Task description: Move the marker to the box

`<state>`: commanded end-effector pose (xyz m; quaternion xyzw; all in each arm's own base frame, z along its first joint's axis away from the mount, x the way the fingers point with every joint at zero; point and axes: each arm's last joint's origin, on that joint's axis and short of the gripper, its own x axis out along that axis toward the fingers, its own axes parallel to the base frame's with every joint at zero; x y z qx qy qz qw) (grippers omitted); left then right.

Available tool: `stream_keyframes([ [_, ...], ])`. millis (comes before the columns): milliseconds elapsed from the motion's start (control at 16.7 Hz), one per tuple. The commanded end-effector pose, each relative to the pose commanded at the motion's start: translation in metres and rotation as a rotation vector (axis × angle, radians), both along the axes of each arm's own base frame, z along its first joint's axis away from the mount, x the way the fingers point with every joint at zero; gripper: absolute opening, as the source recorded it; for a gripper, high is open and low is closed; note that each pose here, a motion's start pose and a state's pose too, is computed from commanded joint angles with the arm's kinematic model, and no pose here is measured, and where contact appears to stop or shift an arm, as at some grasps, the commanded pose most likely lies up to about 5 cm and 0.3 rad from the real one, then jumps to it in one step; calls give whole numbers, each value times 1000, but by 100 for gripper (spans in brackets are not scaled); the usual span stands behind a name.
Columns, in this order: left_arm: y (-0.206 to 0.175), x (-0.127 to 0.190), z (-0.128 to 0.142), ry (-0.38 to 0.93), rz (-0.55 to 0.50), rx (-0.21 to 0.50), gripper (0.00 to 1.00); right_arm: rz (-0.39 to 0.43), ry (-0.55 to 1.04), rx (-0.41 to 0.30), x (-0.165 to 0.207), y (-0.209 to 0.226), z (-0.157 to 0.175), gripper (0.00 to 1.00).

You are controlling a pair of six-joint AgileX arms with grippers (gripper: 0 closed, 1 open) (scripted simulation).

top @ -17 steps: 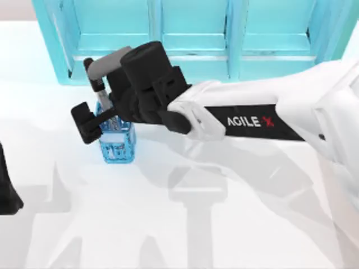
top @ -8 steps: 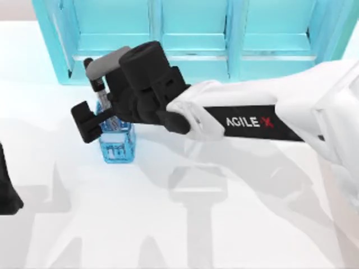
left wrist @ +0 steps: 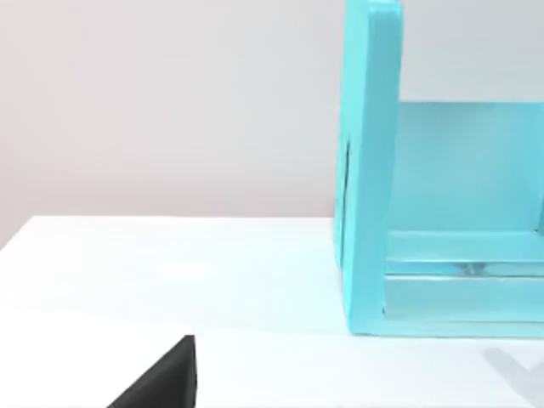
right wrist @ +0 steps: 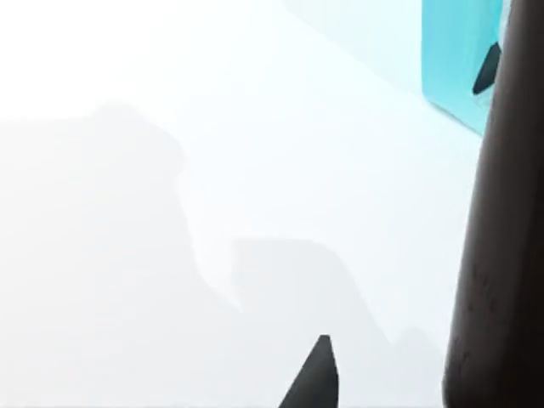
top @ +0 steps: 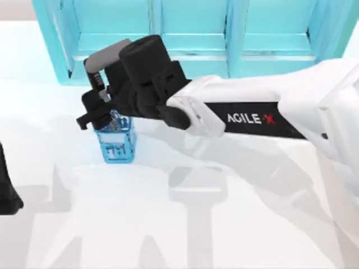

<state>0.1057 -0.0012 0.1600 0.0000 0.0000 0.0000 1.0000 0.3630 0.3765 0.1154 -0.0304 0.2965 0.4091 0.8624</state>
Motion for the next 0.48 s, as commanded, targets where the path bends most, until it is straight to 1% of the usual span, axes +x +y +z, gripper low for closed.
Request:
stream_keyframes([
  [300, 0, 0, 0, 0, 0, 0, 100, 0, 0, 0, 0, 0, 0, 0],
  [360, 0, 0, 0, 0, 0, 0, 100, -13, -36, 21, 6, 0, 14, 0],
  [480, 0, 0, 0, 0, 0, 0, 100, -13, -35, 20, 7, -4, 19, 0],
])
